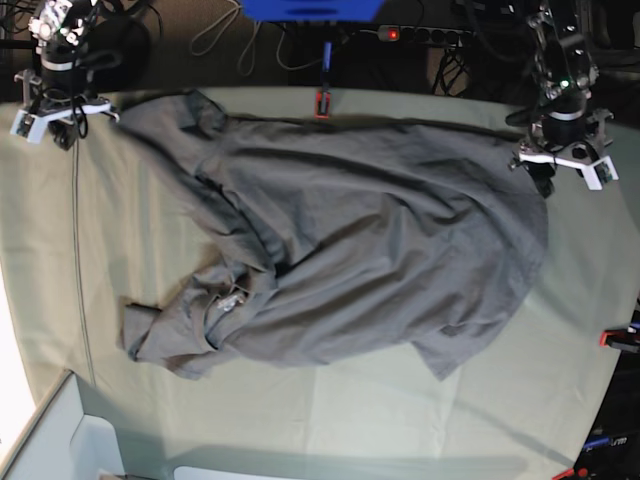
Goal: Layout the t-shirt on the table in an organized manner, then fold the t-shirt properly
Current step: 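Release the right gripper and move the left gripper onto the shirt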
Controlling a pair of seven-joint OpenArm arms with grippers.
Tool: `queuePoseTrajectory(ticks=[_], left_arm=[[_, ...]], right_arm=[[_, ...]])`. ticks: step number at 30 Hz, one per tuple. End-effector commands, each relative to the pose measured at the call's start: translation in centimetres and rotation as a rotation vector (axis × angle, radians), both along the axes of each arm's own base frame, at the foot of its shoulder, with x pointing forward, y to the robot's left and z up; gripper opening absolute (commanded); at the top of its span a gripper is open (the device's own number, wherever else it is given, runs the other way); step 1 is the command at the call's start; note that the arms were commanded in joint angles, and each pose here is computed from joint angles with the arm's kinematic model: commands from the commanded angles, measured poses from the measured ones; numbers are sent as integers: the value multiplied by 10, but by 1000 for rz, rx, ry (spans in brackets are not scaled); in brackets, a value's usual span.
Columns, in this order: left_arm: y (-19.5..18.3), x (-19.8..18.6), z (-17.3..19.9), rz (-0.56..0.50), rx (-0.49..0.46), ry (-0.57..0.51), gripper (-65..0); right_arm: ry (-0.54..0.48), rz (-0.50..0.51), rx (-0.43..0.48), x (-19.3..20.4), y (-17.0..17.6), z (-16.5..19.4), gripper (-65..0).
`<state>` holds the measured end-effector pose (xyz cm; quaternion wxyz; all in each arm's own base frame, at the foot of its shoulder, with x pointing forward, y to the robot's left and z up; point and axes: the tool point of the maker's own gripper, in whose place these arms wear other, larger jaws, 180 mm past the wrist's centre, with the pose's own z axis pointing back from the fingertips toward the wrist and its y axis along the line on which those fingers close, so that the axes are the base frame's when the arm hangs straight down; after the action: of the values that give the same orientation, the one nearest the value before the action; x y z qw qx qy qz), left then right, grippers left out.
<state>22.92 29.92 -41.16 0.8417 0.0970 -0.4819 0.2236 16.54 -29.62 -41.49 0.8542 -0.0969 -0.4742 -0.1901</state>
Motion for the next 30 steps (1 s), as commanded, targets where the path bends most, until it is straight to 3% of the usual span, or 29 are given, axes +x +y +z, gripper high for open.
queuePoseTrajectory(ticks=[1,9,21,25,27,30], left_arm=[[3,6,11,-4,21,-39,-232],[0,3,7,-6,12,-30,-230],[-8,-31,-36,-8,-29,97,-230],[-10,-18,-44,1,-52,95,-236],[-15,-3,-39,-9,-59,67,-283],[-32,13,-27,-48,-69,23,-455]], right_arm=[[-36,2,-9,5,-1,7,-650],[-13,-5,14,0,2,-4,-650],[-10,-5,17,-1,3,-5,-650],[-10,-5,17,-1,3,-5,-650],[-10,-5,17,-1,3,-5,-650],[-10,11,20,2,7,-6,-650]])
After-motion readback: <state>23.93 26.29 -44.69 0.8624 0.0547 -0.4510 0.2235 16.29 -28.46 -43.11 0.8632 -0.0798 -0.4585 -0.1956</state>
